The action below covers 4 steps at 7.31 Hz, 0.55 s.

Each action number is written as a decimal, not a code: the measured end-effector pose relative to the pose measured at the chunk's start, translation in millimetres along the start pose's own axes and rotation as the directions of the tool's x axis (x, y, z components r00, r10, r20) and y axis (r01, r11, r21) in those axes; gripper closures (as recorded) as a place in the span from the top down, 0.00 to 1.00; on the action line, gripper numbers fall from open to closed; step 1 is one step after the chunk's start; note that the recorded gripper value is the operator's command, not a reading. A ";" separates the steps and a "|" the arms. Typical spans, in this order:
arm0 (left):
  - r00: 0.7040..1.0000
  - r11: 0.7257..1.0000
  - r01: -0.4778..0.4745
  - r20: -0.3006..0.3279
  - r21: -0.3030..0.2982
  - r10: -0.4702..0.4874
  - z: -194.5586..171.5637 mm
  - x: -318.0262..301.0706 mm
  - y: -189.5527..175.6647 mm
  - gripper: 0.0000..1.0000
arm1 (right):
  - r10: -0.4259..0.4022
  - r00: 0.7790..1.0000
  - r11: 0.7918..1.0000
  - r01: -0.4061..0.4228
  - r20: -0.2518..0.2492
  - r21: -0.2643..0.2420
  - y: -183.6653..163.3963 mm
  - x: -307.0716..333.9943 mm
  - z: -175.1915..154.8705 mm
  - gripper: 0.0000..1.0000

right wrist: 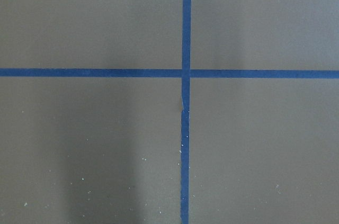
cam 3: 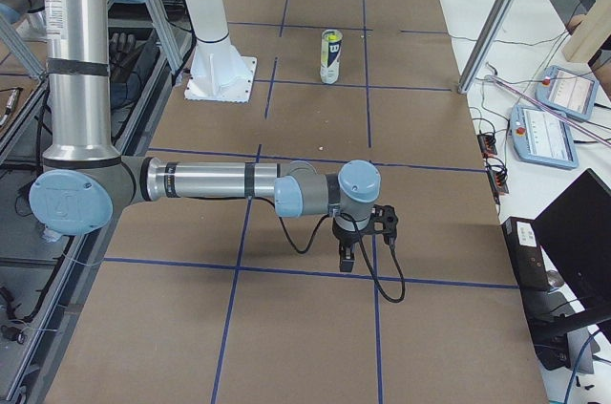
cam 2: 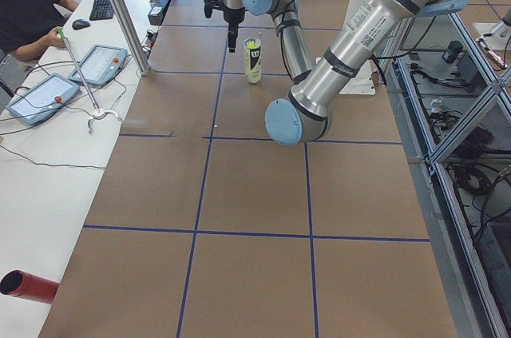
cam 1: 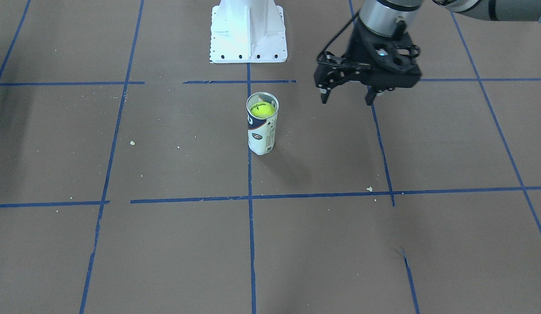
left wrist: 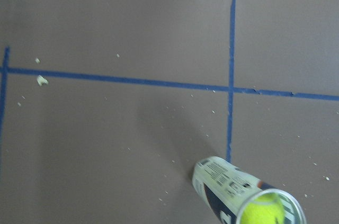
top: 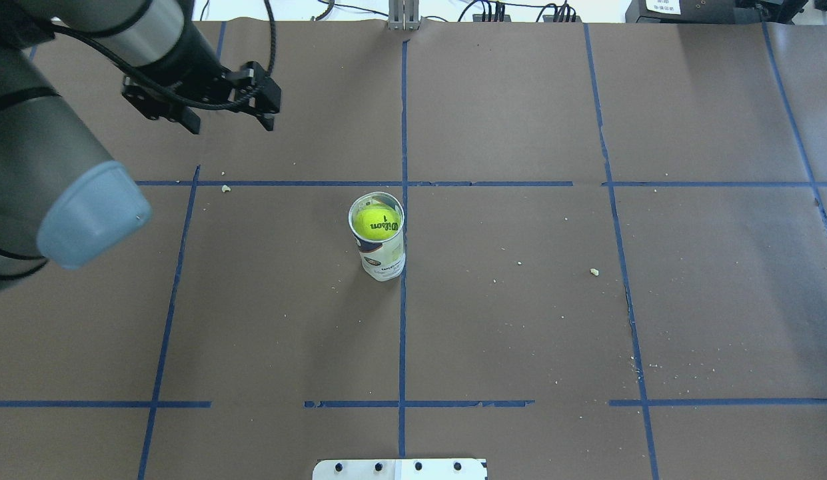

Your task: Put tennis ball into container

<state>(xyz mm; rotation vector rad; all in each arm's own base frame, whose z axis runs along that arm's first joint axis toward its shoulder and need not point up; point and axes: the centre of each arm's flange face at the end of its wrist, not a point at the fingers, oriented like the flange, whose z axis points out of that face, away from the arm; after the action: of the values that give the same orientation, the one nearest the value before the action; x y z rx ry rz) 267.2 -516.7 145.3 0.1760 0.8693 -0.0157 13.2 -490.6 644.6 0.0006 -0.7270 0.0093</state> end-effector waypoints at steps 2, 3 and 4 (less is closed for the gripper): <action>0.990 0.993 -0.121 0.070 -0.011 0.122 -14.0 -149.3 -38.2 1.00 | 0.000 1.000 1.000 0.000 0.000 0.000 0.0 0.1 -0.1 1.00; 0.982 0.988 -0.155 0.106 -0.029 0.157 -15.5 -239.1 -47.3 1.00 | 0.000 1.000 1.000 0.000 0.000 0.000 0.0 0.1 -0.1 1.00; 0.976 0.985 -0.163 0.137 -0.050 0.169 -11.8 -326.6 -45.8 1.00 | 0.000 1.000 1.000 0.000 0.000 0.000 0.0 0.1 -0.1 1.00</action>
<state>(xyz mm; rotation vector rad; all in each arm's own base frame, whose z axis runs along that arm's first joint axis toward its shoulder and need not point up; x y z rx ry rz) 43.2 -578.9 379.6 0.2087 0.7118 0.1434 13.4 -490.6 644.7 0.0007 -0.7270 0.0096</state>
